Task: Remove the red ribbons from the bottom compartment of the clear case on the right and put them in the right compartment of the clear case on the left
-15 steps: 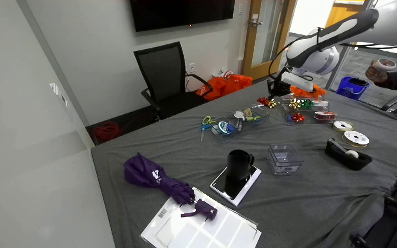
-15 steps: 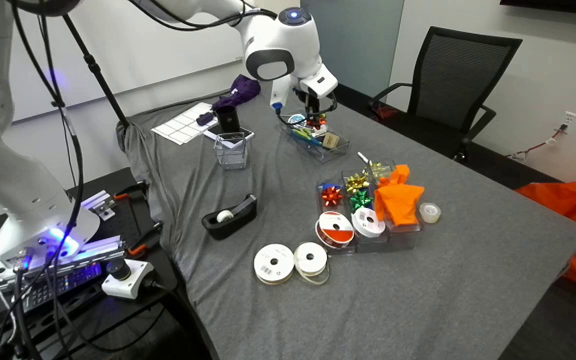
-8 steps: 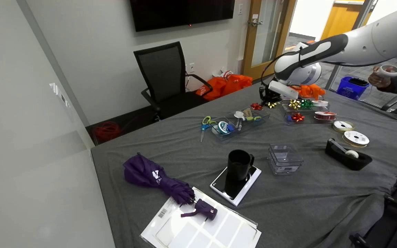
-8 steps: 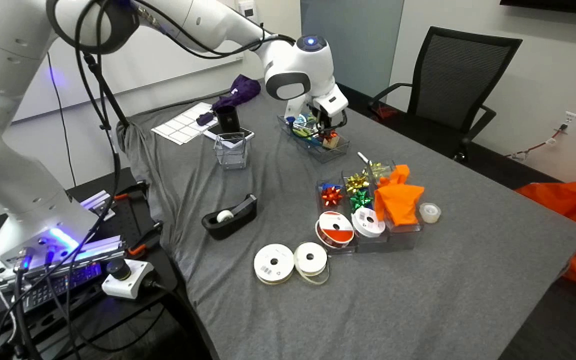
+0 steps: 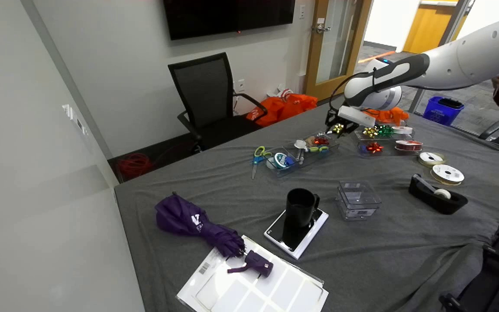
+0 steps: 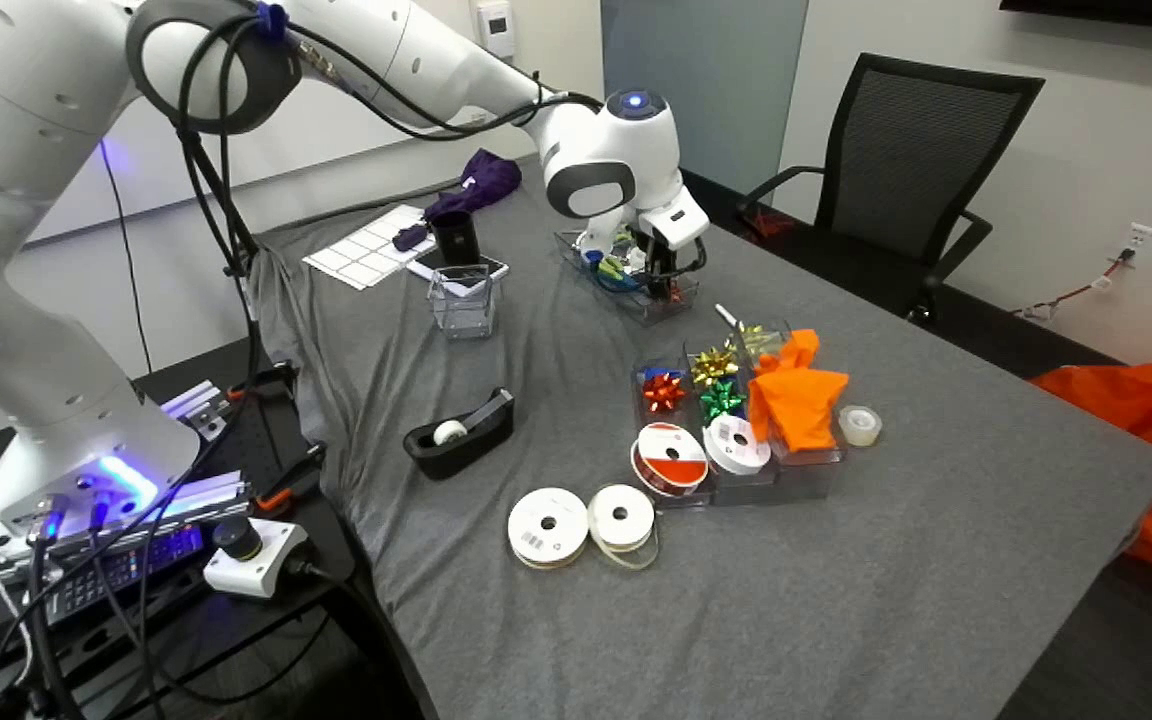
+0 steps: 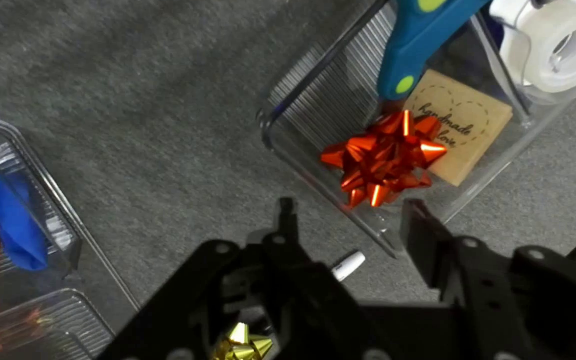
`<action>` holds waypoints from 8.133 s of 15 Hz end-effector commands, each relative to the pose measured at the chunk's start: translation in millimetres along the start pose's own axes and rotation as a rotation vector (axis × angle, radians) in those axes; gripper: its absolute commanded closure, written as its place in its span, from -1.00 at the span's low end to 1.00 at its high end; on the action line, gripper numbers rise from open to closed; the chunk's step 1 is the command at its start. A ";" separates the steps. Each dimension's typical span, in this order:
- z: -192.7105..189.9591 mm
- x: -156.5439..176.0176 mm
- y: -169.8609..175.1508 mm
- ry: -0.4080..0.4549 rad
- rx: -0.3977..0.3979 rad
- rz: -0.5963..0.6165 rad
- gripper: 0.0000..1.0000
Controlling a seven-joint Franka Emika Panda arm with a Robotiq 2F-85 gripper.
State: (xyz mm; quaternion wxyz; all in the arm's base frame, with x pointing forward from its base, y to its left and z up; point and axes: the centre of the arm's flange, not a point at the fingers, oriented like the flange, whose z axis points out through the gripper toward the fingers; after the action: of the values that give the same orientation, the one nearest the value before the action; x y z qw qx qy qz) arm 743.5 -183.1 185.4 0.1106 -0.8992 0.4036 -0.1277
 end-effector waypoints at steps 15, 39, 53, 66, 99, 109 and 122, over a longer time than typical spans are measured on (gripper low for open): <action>-65.9 21.8 174.0 -0.068 -0.136 -0.431 -1.00; -37.1 27.7 188.9 -0.102 -0.173 -0.462 -1.00; -10.7 40.9 175.3 -0.061 -0.180 -0.381 -0.11; -11.2 36.6 179.4 -0.061 -0.201 -0.362 1.00; -74.6 40.8 -53.4 0.077 0.027 0.160 1.00; 12.8 14.3 -16.5 0.009 -0.016 0.031 1.00; -1.4 -8.7 2.2 -0.003 0.000 -0.091 -0.23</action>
State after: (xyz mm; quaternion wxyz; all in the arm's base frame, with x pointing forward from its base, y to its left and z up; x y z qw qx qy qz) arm 763.6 -170.8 175.0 0.1146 -0.9070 0.3813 -0.1372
